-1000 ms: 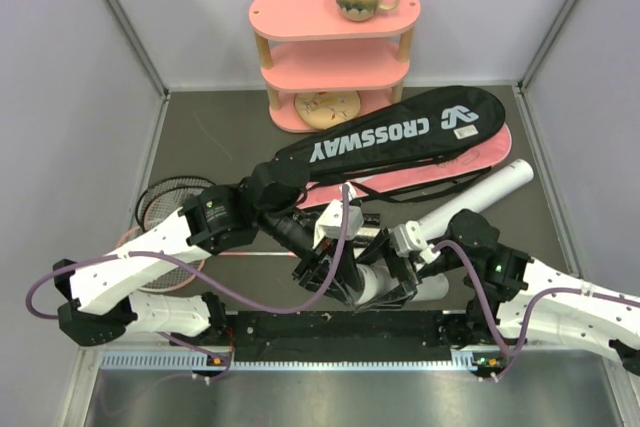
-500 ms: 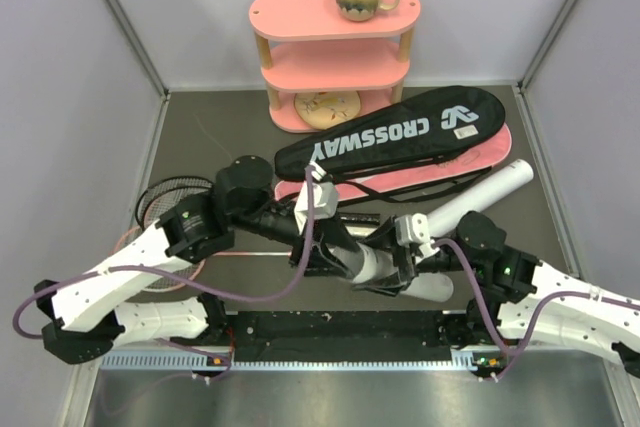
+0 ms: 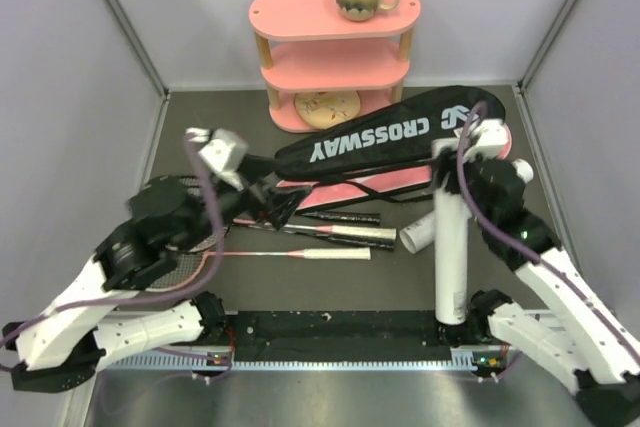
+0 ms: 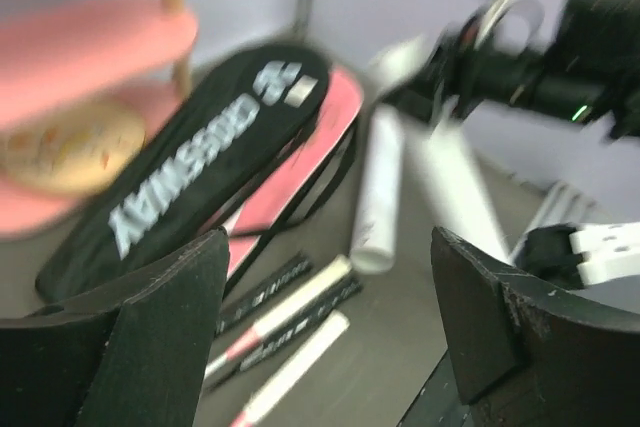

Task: Pack up the badminton gear
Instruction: Place the shuttle tube at the center of the board.

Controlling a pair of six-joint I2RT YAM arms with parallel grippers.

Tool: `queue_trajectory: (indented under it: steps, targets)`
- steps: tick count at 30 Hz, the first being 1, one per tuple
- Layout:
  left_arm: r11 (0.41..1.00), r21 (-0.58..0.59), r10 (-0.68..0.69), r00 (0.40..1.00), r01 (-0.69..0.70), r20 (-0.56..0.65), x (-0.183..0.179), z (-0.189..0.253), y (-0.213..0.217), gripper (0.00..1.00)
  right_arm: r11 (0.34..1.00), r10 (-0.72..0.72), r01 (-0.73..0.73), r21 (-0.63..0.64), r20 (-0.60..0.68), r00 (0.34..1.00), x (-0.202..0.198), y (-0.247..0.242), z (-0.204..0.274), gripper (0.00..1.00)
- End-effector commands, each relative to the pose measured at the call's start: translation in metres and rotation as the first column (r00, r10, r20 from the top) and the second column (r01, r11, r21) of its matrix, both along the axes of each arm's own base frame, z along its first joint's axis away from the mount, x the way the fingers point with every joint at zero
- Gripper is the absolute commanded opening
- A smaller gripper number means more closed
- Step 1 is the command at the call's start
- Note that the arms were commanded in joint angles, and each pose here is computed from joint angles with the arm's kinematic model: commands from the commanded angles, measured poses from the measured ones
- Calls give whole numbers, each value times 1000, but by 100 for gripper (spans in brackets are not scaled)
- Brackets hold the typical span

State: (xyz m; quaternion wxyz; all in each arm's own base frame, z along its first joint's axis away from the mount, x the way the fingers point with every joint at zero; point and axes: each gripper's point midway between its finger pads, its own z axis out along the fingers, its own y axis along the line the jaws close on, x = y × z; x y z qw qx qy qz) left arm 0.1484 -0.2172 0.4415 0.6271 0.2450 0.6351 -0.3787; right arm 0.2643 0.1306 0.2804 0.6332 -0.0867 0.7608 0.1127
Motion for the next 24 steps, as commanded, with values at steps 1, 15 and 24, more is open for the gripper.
queue_trajectory:
  steps: [1, 15, 24]
  targets:
    - [943, 288, 254, 917, -164, -307, 51, -137, -13, 88, 905, -396, 424, 37, -290, 871, 29, -104, -46, 0]
    - [955, 210, 298, 674, -211, -676, 87, -261, -4, 98, 326, -743, 944, -50, -631, 223, 17, -291, -219, 0]
    - [1000, 23, 6, 759, 12, -651, 91, -230, -22, 92, 408, -740, 902, -139, -629, 238, 24, -299, -205, 83]
